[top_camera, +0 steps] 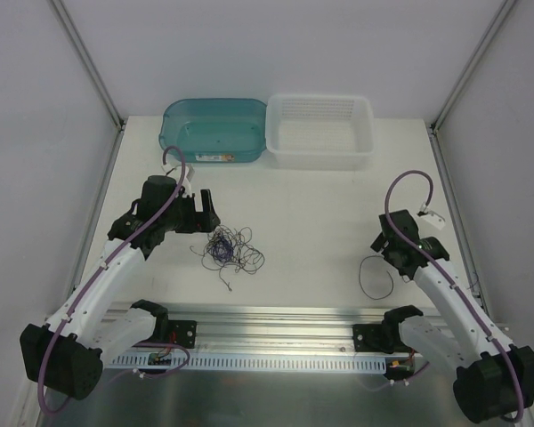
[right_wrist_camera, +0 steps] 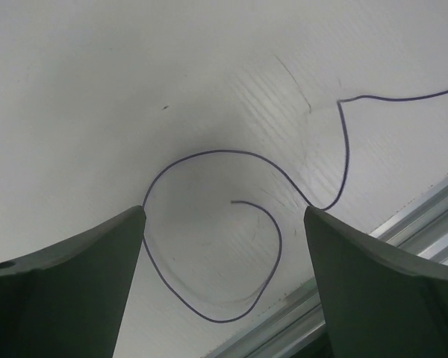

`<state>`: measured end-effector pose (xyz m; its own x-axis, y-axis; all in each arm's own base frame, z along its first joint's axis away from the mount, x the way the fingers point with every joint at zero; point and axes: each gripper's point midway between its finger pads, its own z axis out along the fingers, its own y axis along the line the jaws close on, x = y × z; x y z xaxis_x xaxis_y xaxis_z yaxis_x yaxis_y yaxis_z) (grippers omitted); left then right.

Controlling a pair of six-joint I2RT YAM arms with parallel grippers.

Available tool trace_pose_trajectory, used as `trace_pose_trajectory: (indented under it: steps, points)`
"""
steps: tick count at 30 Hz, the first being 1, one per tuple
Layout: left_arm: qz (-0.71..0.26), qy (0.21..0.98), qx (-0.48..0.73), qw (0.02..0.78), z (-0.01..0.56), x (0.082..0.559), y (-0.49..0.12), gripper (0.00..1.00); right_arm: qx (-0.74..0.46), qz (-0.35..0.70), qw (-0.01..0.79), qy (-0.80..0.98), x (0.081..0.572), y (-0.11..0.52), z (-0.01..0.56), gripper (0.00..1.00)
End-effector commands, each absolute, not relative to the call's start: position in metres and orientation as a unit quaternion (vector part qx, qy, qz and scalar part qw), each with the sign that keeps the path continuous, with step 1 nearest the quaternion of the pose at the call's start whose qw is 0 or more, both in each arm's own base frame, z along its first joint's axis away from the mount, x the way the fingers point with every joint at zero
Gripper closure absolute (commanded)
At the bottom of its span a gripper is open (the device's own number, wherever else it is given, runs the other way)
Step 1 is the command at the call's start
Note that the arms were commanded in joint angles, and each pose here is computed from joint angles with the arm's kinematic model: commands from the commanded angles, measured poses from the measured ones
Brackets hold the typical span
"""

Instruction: Untangle the cables

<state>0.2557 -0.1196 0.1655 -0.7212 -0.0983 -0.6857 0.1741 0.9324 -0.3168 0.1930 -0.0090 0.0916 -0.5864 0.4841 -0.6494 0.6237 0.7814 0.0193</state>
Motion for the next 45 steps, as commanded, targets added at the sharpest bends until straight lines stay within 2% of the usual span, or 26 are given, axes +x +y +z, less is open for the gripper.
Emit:
trace_pose_trajectory:
  steps: [1,8,18,21,24,27,28,30,38,45]
  points:
    - [-0.173,0.910,0.028,0.376,0.163,0.256,-0.116,0.12,0.366,-0.141,0.345,0.853,0.198,-0.028,0.109,0.08]
    - [-0.170,0.913,0.026,0.370,0.159,0.256,-0.116,0.12,0.420,-0.133,0.297,0.848,0.198,-0.041,0.087,0.02]
    - [-0.182,0.911,0.028,0.368,0.160,0.255,-0.119,0.12,0.495,-0.070,0.237,0.833,0.208,-0.058,0.046,0.05]
    - [-0.189,0.912,0.028,0.363,0.159,0.254,-0.120,0.12,0.508,-0.056,0.223,0.830,0.213,-0.061,0.032,0.12]
    - [-0.191,0.912,0.027,0.363,0.160,0.253,-0.120,0.12,0.512,-0.058,0.217,0.829,0.217,-0.063,0.023,0.29]
    - [-0.194,0.912,0.024,0.360,0.159,0.254,-0.120,0.12,0.508,-0.057,0.215,0.832,0.219,-0.063,0.022,0.72]
    - [-0.198,0.912,0.026,0.358,0.159,0.253,-0.121,0.12,0.506,-0.057,0.216,0.833,0.219,-0.063,0.022,0.90]
    - [-0.201,0.913,0.025,0.355,0.158,0.253,-0.122,0.12,0.498,-0.050,0.223,0.837,0.222,-0.062,0.027,0.99]
    - [-0.209,0.912,0.022,0.352,0.159,0.253,-0.122,0.12,0.435,0.006,0.275,0.857,0.246,-0.044,0.066,0.99]
    - [-0.209,0.912,0.018,0.352,0.159,0.254,-0.120,0.12,0.336,0.053,0.343,0.876,0.291,-0.003,0.149,0.99]
